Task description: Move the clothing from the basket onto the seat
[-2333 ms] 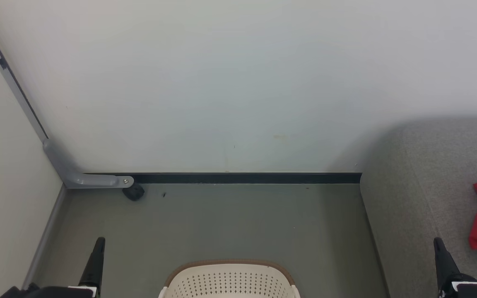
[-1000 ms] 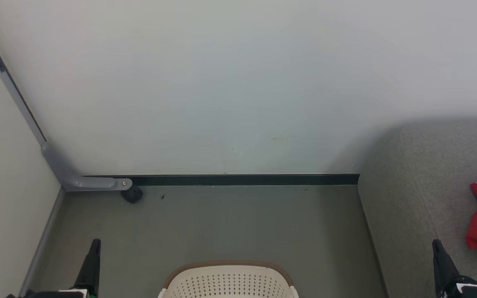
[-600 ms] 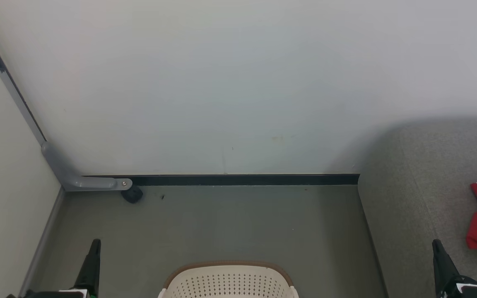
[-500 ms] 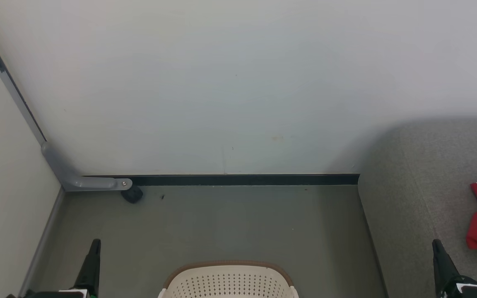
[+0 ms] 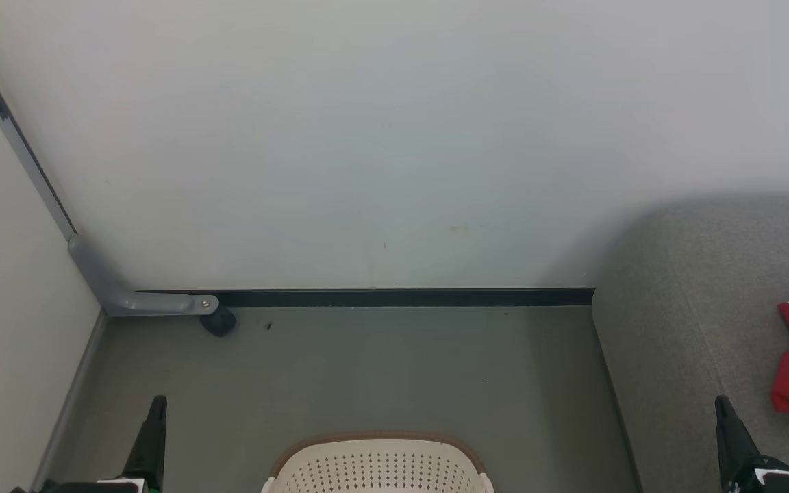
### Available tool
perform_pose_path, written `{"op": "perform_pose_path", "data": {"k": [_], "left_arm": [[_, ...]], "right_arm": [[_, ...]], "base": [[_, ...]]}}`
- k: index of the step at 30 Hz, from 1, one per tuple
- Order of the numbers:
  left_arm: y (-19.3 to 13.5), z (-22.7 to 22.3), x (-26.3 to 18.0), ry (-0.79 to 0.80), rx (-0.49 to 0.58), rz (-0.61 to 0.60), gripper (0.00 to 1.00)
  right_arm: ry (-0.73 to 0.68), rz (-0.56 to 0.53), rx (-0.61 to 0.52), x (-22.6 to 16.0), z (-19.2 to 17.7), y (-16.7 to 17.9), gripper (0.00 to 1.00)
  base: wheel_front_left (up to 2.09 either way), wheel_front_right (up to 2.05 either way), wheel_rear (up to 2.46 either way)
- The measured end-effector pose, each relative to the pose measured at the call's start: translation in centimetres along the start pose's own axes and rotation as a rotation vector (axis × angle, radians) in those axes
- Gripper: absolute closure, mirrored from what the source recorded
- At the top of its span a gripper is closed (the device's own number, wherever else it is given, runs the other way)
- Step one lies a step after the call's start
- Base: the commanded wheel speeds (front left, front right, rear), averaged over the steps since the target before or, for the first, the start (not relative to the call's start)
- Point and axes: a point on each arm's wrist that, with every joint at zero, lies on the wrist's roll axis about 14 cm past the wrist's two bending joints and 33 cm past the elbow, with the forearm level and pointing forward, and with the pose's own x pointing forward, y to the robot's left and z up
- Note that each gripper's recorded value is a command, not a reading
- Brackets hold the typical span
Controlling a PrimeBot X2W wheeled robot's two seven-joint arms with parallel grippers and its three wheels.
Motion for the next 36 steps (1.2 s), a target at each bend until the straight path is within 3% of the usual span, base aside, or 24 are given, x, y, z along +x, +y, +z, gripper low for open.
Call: {"op": "perform_pose_path", "data": {"k": [36], "left_arm": [[0.02,0.00,0.00,0.000,0.000,0.000,1.00]], "right_arm": [[0.000,0.000,0.000,0.00,-0.01,-0.01,1.00]], "base": [[0.00,0.00,0.00]]}}
